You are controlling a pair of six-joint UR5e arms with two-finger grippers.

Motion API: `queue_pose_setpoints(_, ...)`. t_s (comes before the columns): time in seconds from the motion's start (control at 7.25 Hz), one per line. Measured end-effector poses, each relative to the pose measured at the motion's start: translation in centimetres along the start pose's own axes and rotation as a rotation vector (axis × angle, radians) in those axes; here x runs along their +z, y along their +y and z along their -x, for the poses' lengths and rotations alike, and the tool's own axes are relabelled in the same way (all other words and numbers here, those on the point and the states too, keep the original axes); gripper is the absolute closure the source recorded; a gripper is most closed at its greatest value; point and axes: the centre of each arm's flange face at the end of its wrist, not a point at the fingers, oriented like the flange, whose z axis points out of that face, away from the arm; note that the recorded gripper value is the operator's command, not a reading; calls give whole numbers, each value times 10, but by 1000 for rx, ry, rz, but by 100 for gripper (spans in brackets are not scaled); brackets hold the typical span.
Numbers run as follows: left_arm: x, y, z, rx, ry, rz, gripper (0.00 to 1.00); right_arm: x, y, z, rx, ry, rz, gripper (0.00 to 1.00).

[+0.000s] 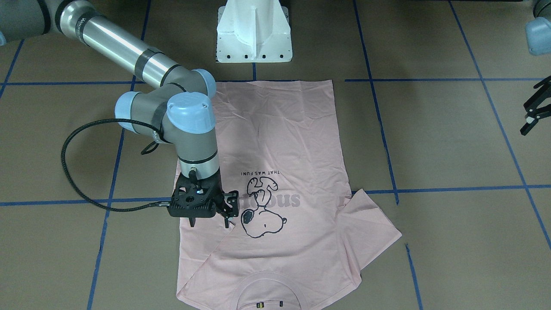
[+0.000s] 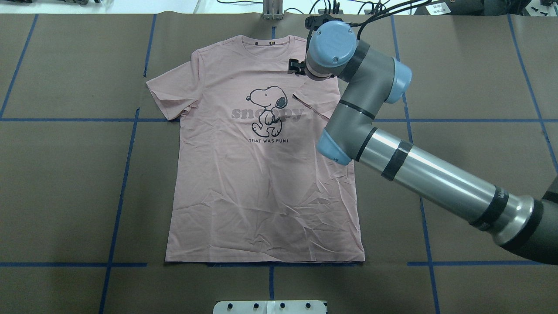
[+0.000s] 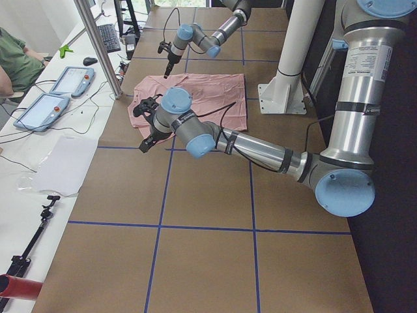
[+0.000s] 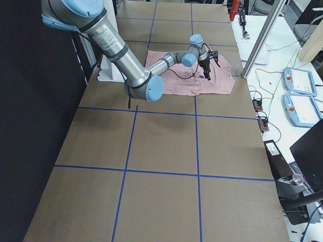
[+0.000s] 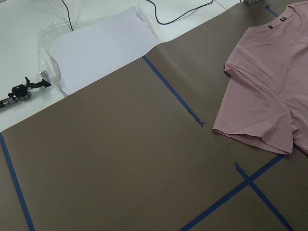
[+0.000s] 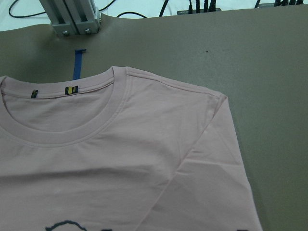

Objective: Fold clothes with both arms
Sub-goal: 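Retract the right arm while the left arm swings toward the other sleeve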

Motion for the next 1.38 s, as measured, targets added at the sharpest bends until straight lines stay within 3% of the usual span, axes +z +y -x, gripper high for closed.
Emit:
queue_pose_setpoints(0.28,36,-15,-35,-115,19,23,19,-32,-70,-107,-124,-49,95,0)
queue_pose_setpoints(0.55,82,-41,-80,-255,-11,18,26,-74,-123,-261,-238,-118,153,0)
queue_pose_setpoints(0.83,133,-66,-107,-352,-67,7,31,-101,-132,-383,-314,-140,163,0)
queue_pose_setpoints(0.97,167,-80,-116,-378,-106,-2,33,-106,-129,-415,-328,-147,167,0)
queue_pose_setpoints(1.38,260,-93,-118,-415,-157,-41,36,-108,-121,-439,-333,-146,171,0)
